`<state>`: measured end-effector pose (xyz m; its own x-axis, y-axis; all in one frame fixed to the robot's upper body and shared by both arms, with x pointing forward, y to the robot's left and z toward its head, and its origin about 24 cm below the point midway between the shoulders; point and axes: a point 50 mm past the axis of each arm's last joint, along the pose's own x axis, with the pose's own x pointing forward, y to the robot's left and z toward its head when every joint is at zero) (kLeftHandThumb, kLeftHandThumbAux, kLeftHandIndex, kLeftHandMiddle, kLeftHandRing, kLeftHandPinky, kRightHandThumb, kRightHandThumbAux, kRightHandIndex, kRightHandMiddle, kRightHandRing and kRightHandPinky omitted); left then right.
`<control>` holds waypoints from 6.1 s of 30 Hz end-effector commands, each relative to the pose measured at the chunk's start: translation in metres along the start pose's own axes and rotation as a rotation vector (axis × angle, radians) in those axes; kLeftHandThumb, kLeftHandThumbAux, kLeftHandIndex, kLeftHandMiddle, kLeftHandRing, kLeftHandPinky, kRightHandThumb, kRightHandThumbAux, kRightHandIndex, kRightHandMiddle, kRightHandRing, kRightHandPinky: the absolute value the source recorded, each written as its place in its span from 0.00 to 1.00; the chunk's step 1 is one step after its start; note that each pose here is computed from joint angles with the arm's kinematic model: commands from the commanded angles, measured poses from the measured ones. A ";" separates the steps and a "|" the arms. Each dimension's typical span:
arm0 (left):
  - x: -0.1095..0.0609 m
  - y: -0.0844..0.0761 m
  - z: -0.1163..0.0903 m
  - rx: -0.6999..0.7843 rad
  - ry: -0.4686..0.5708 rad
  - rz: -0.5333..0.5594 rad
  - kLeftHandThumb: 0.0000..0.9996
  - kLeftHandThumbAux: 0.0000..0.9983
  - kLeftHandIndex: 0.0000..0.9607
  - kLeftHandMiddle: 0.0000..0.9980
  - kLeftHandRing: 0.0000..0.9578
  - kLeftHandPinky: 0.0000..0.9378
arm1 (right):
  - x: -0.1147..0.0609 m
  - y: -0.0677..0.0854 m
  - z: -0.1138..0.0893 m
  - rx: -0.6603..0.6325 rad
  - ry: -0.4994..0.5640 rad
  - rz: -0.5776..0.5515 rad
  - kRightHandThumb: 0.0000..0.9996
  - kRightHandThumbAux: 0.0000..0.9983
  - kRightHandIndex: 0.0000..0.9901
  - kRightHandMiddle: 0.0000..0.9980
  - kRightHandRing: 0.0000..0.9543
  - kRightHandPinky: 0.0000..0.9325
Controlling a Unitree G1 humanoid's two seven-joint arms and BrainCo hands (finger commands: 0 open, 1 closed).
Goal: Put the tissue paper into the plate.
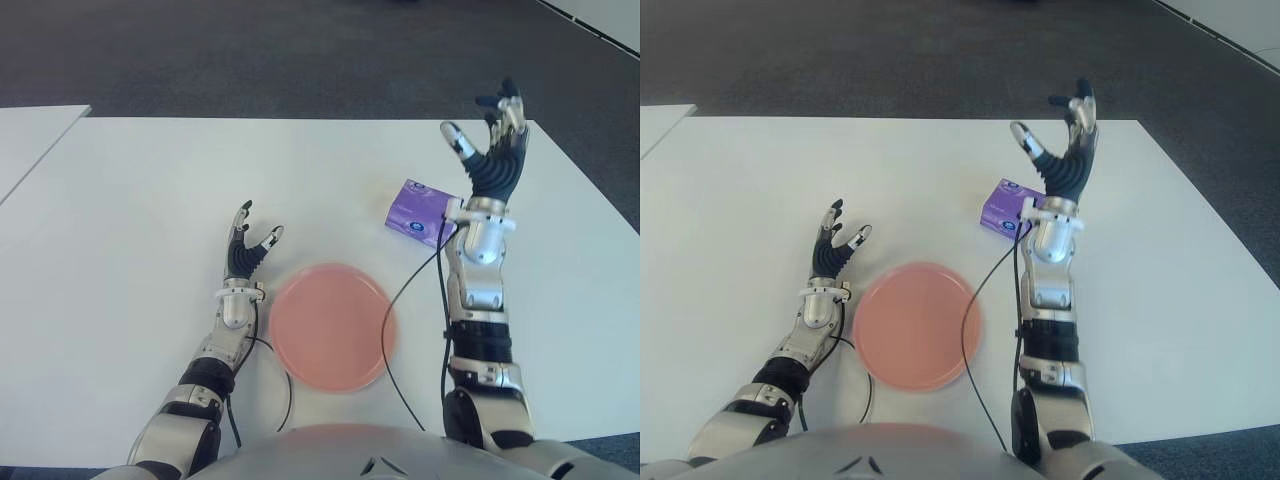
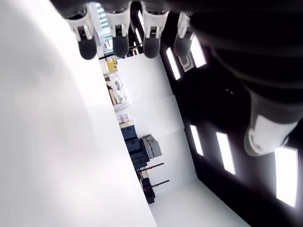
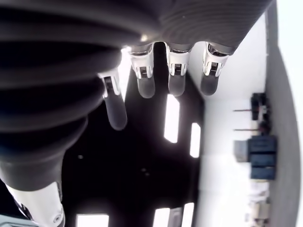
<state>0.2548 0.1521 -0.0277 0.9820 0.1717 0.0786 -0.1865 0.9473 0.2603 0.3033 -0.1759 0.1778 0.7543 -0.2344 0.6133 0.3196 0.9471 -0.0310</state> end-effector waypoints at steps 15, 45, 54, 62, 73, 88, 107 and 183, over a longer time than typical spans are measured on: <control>-0.033 -0.010 -0.027 0.002 0.141 -0.026 0.00 0.50 0.00 0.00 0.00 0.00 | 0.039 0.018 0.023 -0.280 -0.141 0.360 0.62 0.63 0.24 0.02 0.00 0.00; -0.036 -0.009 -0.030 -0.012 0.178 -0.014 0.01 0.54 0.00 0.00 0.00 0.00 | 0.042 0.012 -0.035 -1.165 -0.032 1.045 0.33 0.13 0.00 0.00 0.00 0.00; -0.037 -0.008 -0.029 -0.006 0.166 -0.008 0.00 0.51 0.00 0.00 0.00 0.00 | 0.045 0.010 -0.052 -1.222 -0.026 1.067 0.31 0.10 0.00 0.00 0.00 0.00; -0.037 -0.005 -0.031 0.012 0.164 -0.002 0.00 0.53 0.00 0.00 0.00 0.00 | 0.044 0.011 -0.057 -1.259 -0.032 1.079 0.31 0.09 0.00 0.00 0.00 0.00; -0.037 -0.003 -0.034 0.029 0.175 -0.003 0.00 0.53 0.00 0.00 0.00 0.00 | 0.038 0.013 -0.086 -1.302 0.022 1.072 0.30 0.08 0.00 0.00 0.00 0.00; -0.034 -0.001 -0.036 0.034 0.184 -0.005 0.00 0.52 0.00 0.00 0.00 0.00 | 0.032 0.019 -0.097 -1.297 0.025 1.086 0.32 0.08 0.00 0.00 0.00 0.00; -0.032 0.000 -0.037 0.036 0.190 -0.011 0.00 0.54 0.00 0.00 0.00 0.00 | 0.023 0.034 -0.110 -1.340 0.132 1.150 0.30 0.11 0.00 0.00 0.00 0.00; -0.036 0.003 -0.037 0.016 0.193 0.014 0.01 0.51 0.00 0.00 0.00 0.00 | 0.002 -0.007 -0.126 -1.351 0.428 1.169 0.49 0.12 0.00 0.00 0.00 0.00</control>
<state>0.2564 0.1540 -0.0279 0.9749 0.2091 0.0760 -0.2213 0.9466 0.2345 0.3775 -0.2106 0.0858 0.9211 0.1175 -0.3711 -0.3545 -0.1409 -0.9244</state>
